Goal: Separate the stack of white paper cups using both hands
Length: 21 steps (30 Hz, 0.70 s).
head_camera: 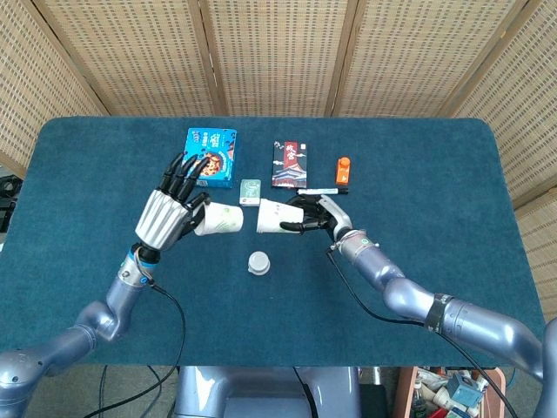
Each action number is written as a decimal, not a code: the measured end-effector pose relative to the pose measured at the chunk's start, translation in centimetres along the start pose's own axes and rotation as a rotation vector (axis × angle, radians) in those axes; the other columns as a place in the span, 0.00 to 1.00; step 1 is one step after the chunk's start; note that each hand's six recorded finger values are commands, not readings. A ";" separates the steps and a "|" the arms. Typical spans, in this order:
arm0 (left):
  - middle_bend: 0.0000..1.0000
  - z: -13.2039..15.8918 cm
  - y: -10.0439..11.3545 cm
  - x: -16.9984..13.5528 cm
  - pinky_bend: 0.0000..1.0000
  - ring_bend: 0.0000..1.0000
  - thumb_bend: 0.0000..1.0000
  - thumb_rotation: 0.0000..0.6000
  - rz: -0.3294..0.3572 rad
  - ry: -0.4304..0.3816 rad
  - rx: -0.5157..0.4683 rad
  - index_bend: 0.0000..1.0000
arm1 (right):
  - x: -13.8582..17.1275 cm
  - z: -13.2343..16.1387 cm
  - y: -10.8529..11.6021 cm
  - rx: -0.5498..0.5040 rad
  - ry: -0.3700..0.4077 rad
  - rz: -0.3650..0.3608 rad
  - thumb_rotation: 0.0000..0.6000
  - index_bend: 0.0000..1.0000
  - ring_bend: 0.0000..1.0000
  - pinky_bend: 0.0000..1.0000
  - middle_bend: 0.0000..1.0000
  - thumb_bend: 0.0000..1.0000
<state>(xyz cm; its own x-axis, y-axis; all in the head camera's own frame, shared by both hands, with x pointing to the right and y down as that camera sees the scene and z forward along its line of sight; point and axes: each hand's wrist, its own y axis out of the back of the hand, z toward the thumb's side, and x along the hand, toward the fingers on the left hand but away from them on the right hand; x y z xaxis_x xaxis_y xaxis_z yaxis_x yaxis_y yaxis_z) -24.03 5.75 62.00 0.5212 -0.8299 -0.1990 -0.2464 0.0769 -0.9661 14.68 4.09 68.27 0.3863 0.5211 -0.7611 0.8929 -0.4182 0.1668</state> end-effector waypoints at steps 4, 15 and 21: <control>0.00 -2.4 1.5 -1.4 0.00 0.00 0.55 1.00 0.011 0.021 0.027 0.73 | 0.5 -0.7 1.9 0.028 -0.011 -0.032 1.00 0.56 0.47 0.63 0.58 0.43; 0.00 -7.3 1.1 -4.7 0.00 0.00 0.55 1.00 -0.207 0.005 0.151 0.73 | 1.5 -2.2 6.3 0.328 -0.001 -0.176 1.00 0.56 0.47 0.63 0.58 0.43; 0.00 -10.2 -0.5 -6.8 0.00 0.00 0.55 1.00 -0.476 0.002 0.237 0.73 | 2.2 -3.0 8.6 0.621 0.010 -0.282 1.00 0.56 0.47 0.62 0.58 0.43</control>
<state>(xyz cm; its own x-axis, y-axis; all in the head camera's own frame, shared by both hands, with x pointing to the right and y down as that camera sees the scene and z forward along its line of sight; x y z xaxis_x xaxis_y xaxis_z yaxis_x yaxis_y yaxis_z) -35.81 5.76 65.49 0.5291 -0.8043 0.2705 0.2086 -0.1857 -0.9602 23.91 3.91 69.91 0.1627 0.6783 -0.7165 0.6626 -0.6132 -0.4300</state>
